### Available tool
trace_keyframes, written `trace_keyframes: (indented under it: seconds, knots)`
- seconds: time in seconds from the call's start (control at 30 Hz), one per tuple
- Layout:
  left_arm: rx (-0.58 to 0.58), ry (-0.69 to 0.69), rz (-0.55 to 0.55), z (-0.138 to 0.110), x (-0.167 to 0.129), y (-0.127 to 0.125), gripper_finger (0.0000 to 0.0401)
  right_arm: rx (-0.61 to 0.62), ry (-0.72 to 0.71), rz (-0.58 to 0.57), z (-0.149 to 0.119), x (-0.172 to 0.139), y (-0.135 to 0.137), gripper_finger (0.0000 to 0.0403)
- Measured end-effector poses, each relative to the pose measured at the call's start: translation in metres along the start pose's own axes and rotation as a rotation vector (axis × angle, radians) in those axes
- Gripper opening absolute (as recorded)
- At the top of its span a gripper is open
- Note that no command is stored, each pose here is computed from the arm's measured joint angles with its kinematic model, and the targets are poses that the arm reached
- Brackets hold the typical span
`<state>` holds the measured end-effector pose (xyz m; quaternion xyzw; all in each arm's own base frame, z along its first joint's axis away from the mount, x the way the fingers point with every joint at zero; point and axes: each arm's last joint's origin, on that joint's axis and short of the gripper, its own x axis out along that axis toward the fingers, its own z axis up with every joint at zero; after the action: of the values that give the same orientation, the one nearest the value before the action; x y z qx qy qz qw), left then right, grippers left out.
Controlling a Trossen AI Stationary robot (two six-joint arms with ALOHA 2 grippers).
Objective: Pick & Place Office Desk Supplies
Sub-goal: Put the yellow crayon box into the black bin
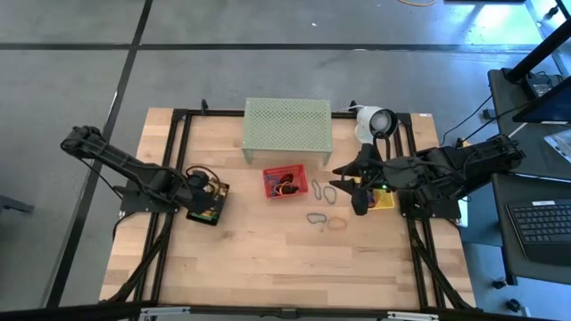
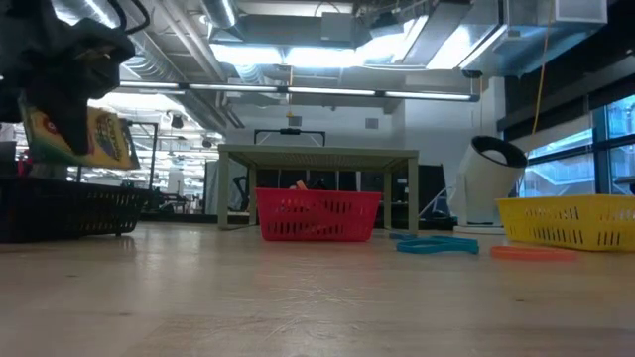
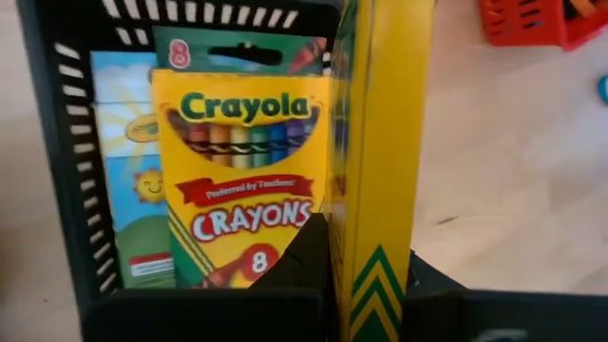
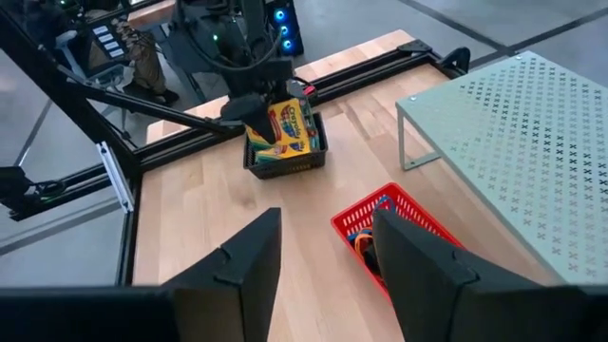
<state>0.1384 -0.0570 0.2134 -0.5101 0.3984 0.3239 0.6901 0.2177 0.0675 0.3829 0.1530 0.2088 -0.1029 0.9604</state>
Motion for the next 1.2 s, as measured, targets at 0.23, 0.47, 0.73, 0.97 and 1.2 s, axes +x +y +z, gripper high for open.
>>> trace_keyframes:
  seconds: [0.23, 0.47, 0.73, 0.97, 1.2]
  knots:
    - [-0.022, 0.047, 0.003, -0.002, 0.005, 0.009, 0.0017, 0.026, 0.0, 0.0, 0.0, 0.0, 0.0, 0.0169]
    - [-0.017, 0.058, 0.022, -0.002, 0.005, 0.011, 0.0019, 0.034, 0.0, 0.0, 0.0, 0.0, 0.0, 0.0169]
    - [-0.022, 0.074, 0.034, -0.002, 0.005, 0.011, 0.0036, 0.037, 0.0, 0.0, 0.0, 0.0, 0.0, 0.0169]
    - [-0.044, 0.075, 0.054, -0.002, 0.005, 0.013, 0.0073, 0.036, 0.013, 0.023, 0.0, 0.0, 0.001, 0.0169]
    - [-0.044, 0.075, 0.054, -0.002, 0.005, 0.013, 0.0112, 0.034, 0.013, 0.023, 0.0, 0.0, 0.001, 0.0169]
